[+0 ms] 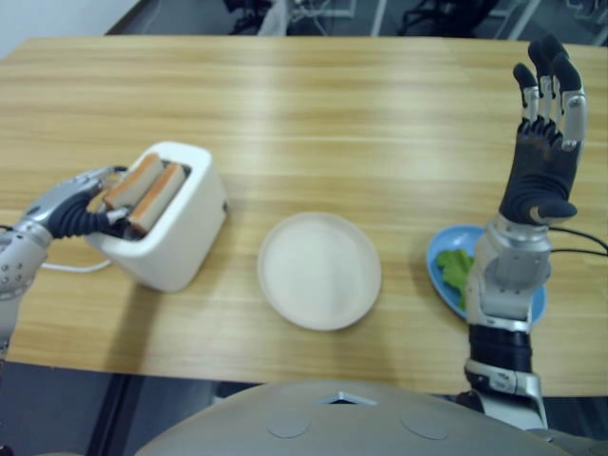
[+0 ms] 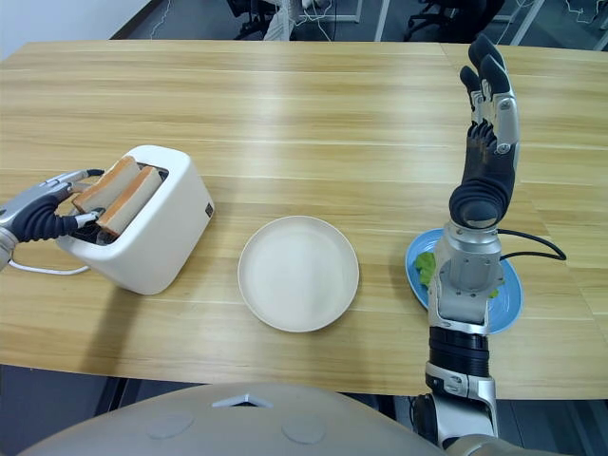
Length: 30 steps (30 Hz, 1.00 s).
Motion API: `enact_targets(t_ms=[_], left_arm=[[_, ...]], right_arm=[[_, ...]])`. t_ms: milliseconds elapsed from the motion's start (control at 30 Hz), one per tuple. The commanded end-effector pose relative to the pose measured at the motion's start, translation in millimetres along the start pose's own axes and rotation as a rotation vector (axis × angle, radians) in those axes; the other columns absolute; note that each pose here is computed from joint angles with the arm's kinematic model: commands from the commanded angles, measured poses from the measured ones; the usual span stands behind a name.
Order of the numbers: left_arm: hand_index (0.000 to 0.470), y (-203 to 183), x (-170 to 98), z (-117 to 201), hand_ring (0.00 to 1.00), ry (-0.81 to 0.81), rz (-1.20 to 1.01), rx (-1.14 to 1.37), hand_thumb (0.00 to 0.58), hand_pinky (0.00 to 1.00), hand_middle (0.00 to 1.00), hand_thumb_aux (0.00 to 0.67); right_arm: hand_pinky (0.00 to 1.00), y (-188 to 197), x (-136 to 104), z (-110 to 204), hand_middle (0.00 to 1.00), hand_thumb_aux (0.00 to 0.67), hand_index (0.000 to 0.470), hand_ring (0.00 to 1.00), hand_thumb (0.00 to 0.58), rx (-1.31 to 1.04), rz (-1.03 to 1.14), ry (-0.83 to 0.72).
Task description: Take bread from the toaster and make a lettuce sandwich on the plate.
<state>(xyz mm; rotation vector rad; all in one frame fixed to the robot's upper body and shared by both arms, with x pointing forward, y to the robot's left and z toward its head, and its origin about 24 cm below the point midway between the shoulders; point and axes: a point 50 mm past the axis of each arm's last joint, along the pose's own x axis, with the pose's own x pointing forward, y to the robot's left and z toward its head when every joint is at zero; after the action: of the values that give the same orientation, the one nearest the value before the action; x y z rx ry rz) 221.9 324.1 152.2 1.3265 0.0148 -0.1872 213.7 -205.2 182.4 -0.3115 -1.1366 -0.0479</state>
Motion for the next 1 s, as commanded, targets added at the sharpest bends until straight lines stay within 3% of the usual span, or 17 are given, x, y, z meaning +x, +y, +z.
enact_targets(t_ms=[33, 533, 1000], left_arm=[[0.460, 9.7, 4.5, -0.6, 1.00, -0.010, 0.127, -0.077, 0.580, 1.00, 1.00, 0.670], [0.460, 34.5, 8.3, 2.6, 1.00, -0.054, 0.441, -0.124, 0.580, 1.00, 1.00, 0.670], [0.460, 97.2, 2.8, 63.3, 1.00, -0.338, 0.611, -0.056, 0.580, 1.00, 1.00, 0.670]], right_arm=[[0.00, 0.3, -1.5, -0.9, 0.00, 0.000, 0.000, 0.00, 0.000, -0.004, 0.005, 0.011], [0.00, 1.3, -2.5, -2.9, 0.00, 0.000, 0.000, 0.00, 0.000, -0.013, 0.007, 0.023], [0.00, 4.7, -1.6, -6.2, 0.00, 0.000, 0.000, 0.00, 0.000, -0.009, -0.003, 0.030]])
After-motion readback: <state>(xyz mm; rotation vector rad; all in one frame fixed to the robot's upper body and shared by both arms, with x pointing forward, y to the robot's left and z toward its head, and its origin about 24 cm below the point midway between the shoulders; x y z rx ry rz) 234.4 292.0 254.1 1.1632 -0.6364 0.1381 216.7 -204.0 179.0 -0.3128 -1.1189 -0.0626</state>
